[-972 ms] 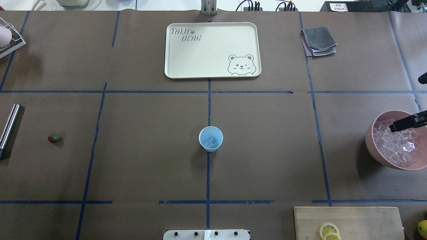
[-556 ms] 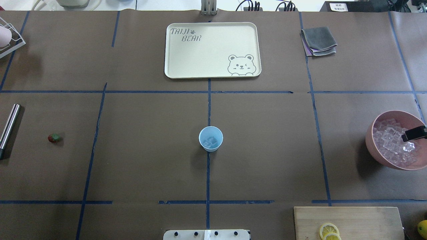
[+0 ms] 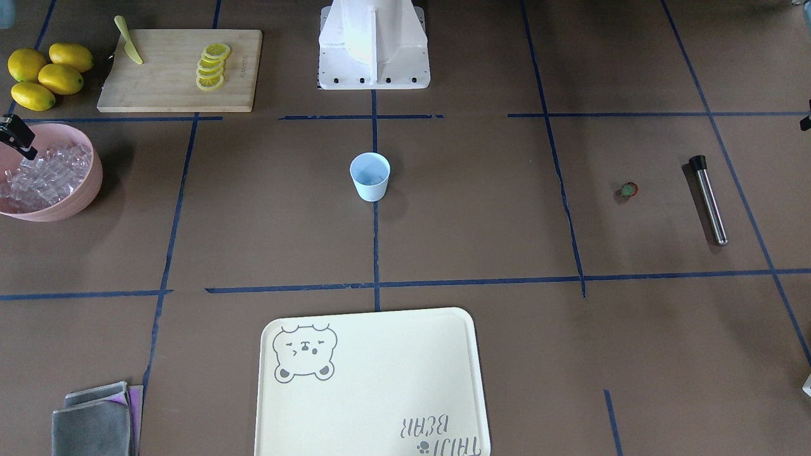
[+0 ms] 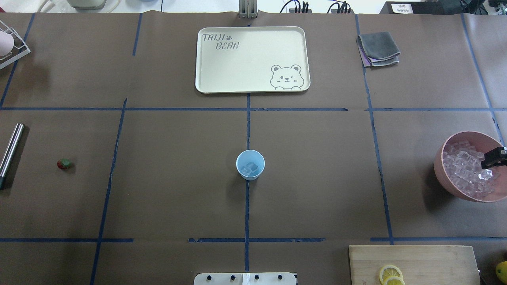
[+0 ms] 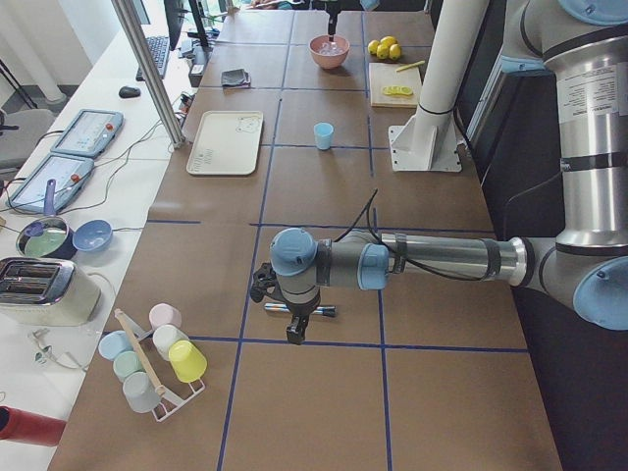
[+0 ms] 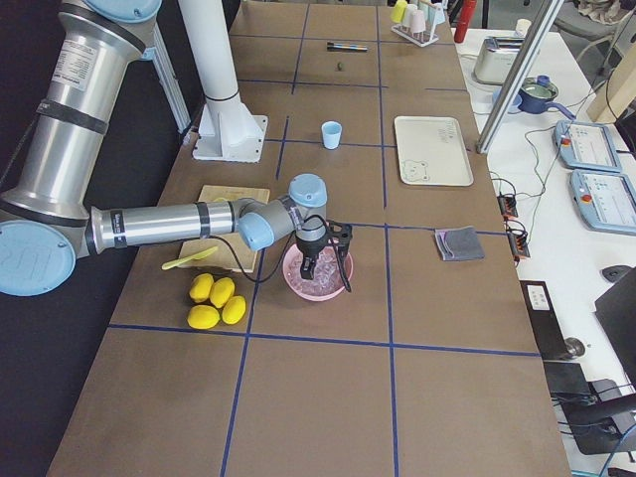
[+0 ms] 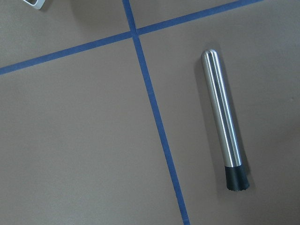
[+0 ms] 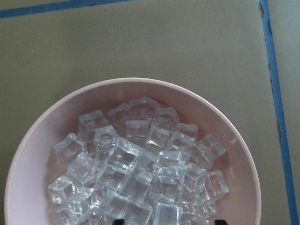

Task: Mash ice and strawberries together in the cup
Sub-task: 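Lower the right gripper into the bowl and grasp a third ice cube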

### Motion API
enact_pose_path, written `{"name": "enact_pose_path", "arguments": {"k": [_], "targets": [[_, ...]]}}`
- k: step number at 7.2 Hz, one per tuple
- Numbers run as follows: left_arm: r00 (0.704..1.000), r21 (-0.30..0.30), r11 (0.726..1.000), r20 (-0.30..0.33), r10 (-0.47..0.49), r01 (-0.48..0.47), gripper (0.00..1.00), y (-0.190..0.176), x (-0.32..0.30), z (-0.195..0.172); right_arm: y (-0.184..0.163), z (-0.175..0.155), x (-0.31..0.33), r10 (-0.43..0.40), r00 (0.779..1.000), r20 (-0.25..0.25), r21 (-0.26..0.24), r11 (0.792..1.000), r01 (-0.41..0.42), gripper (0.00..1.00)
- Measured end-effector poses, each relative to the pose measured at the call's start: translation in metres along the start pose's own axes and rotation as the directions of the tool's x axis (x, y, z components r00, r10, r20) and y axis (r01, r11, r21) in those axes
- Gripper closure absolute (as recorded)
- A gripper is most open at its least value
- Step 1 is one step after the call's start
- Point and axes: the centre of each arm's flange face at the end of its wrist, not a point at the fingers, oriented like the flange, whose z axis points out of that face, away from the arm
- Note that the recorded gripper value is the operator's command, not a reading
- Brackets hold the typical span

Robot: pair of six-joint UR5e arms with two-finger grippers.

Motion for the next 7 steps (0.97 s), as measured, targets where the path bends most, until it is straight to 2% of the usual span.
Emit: {"name": "enact_pose_path", "arguments": {"k": [4,7], "targets": [[1.0,0.002,1.0,-0.005,0.001,-0.001,0.0,0.0,0.001,0.0,0.008,0.019,-0.008,-0.011,1.0,-0.018,-0.039,0.999,0.01,0.47],[1.0,0.002,1.0,-0.005,0.002,-0.002,0.0,0.0,0.001,0.0,0.007,0.029,-0.004,-0.018,0.999,-0.039,-0.044,0.999,0.017,0.52]]}}
